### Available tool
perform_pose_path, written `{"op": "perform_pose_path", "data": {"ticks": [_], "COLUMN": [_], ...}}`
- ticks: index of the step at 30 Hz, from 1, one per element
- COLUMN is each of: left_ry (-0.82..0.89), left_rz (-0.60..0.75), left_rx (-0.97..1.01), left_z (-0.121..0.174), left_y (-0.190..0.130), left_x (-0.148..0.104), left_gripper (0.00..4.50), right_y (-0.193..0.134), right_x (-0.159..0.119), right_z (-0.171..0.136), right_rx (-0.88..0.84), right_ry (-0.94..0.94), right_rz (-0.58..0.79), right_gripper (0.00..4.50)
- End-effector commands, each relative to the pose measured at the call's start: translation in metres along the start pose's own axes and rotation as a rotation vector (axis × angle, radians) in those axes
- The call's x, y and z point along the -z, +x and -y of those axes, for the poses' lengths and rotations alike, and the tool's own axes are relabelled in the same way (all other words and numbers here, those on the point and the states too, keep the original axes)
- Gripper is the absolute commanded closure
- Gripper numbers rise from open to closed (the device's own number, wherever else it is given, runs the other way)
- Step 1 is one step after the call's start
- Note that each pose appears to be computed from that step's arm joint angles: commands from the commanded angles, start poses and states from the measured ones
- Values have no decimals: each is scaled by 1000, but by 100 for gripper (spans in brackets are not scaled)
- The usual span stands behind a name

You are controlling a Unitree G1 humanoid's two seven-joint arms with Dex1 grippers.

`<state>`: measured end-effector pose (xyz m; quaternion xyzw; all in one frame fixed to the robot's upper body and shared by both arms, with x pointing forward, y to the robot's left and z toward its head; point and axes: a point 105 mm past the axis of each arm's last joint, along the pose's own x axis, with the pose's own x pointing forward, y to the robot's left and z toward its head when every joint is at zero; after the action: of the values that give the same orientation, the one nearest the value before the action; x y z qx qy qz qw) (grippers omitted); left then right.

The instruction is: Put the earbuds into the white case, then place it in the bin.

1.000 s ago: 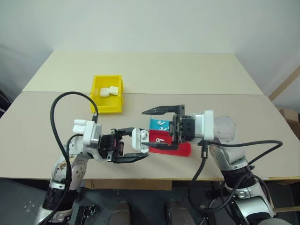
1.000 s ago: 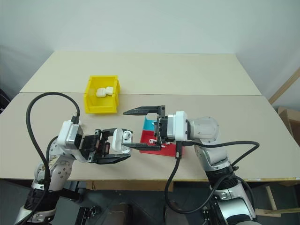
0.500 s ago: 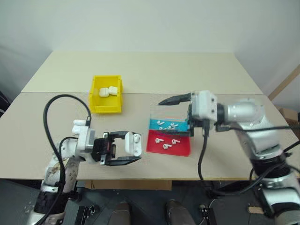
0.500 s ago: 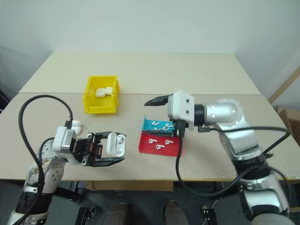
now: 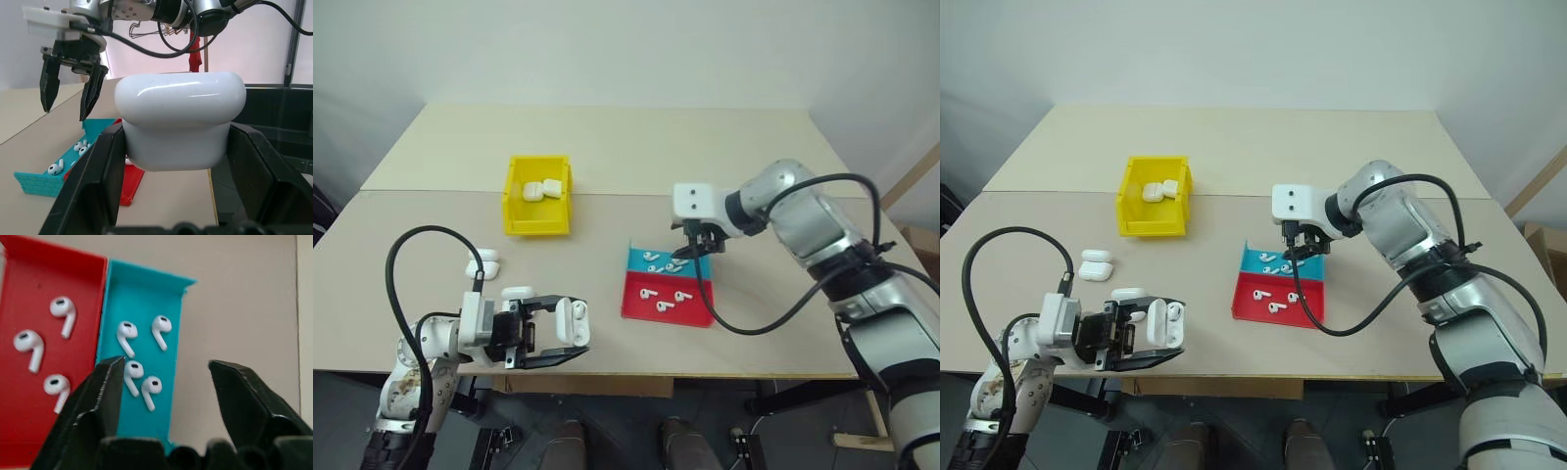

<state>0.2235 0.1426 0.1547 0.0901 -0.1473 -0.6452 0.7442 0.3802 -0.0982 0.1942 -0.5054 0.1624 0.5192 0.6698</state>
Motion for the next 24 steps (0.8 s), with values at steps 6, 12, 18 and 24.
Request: {"op": "perform_pose_path", "data": {"ticks": [6, 12, 18, 24], "left_ry": [56, 65, 68, 69], "left_rz": [15, 12, 7, 3], "left_rx": [-7, -22, -36, -43], "left_z": [4, 3, 4, 4], "left_y": [6, 7, 8, 9], "left_x": [-7, -8, -7, -7], "left_gripper": [172, 172, 172, 172], "right_y": [12, 23, 29, 32], "right_x": [8, 8, 18, 24], "right_z": [12, 13, 15, 17], "right_rx": [-15, -43, -42, -43], "right_ry": [-169, -225, -291, -299], "right_rz": [-87, -96, -142, -161], "right_gripper": [151, 151, 151, 151]}}
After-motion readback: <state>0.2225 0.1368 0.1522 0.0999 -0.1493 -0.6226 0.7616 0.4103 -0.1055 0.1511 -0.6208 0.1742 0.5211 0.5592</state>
